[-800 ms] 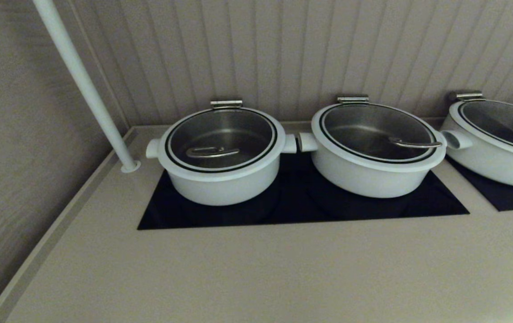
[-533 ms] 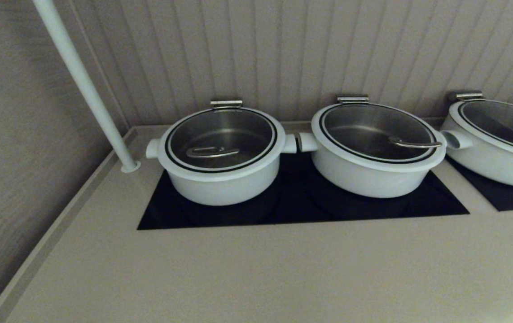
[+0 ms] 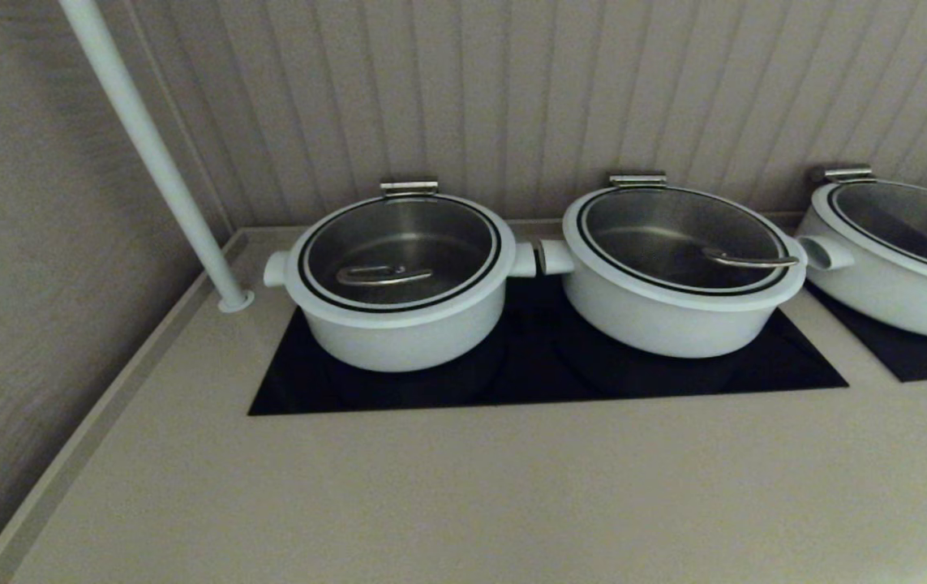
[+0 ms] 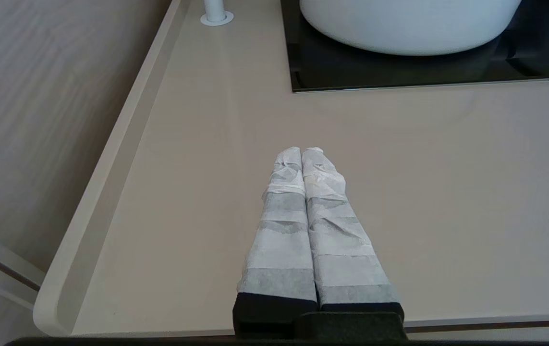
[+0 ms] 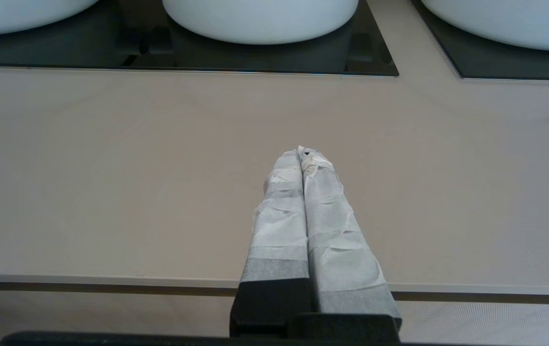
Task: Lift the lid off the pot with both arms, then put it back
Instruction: Open the food pot lid a small opening with the left arm
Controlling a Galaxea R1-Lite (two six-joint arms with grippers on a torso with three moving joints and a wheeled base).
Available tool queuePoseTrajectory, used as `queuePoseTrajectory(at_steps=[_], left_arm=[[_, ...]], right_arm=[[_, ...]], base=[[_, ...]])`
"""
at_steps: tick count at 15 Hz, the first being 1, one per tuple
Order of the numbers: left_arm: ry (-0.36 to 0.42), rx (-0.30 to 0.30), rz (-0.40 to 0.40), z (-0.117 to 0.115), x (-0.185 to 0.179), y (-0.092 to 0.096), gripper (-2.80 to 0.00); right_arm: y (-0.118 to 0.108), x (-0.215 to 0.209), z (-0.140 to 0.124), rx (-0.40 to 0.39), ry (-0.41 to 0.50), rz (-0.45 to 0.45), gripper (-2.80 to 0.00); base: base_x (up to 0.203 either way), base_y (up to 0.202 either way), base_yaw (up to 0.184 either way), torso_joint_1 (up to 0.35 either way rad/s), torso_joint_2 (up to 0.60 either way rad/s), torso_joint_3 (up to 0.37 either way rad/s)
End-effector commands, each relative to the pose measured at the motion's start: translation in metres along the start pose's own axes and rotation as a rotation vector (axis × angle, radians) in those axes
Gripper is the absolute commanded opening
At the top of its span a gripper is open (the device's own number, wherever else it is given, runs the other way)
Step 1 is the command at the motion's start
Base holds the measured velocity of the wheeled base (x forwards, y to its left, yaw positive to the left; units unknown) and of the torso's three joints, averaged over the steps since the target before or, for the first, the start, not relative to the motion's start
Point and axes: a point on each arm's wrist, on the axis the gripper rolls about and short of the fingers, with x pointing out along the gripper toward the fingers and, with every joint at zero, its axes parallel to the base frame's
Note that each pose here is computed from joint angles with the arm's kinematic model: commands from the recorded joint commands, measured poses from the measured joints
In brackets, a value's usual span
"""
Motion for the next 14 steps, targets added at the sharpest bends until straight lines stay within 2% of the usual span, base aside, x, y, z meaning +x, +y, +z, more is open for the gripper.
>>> queuePoseTrajectory(at_steps=[1, 4, 7, 8, 10, 14], left_arm=[[0.003, 0.014, -0.002, 0.000, 0.000, 0.000, -2.80], [-0.004, 0.030, -0.015, 0.000, 0.000, 0.000, -2.80], [-0.020, 0.110, -0.037, 0.004, -0.001, 0.000, -2.80], [-0.048, 0.110, -0.055, 0.013, -0.004, -0.001, -2.80], [-0.082, 0.117, -0.142, 0.038, -0.009, -0.002, -2.80], [-0.053, 0.115, -0.226, 0.098, 0.003, -0.003, -2.80]], right_arm=[[0.000, 0.000, 0.000, 0.000, -0.001, 0.001, -2.80], [0.000, 0.000, 0.000, 0.000, -0.001, 0.000, -2.80], [0.000, 0.000, 0.000, 0.000, -0.001, 0.000, -2.80], [0.000, 0.000, 0.000, 0.000, -0.001, 0.001, -2.80], [0.000, 0.000, 0.000, 0.000, -0.001, 0.000, -2.80], [0.000, 0.000, 0.000, 0.000, -0.001, -0.001, -2.80]], base=[[0.000, 0.000, 0.000, 0.000, 0.00, 0.000], [0.000, 0.000, 0.000, 0.000, 0.00, 0.000], [0.000, 0.000, 0.000, 0.000, 0.00, 0.000], [0.000, 0.000, 0.000, 0.000, 0.00, 0.000], [0.000, 0.000, 0.000, 0.000, 0.00, 0.000], [0.000, 0.000, 0.000, 0.000, 0.00, 0.000]])
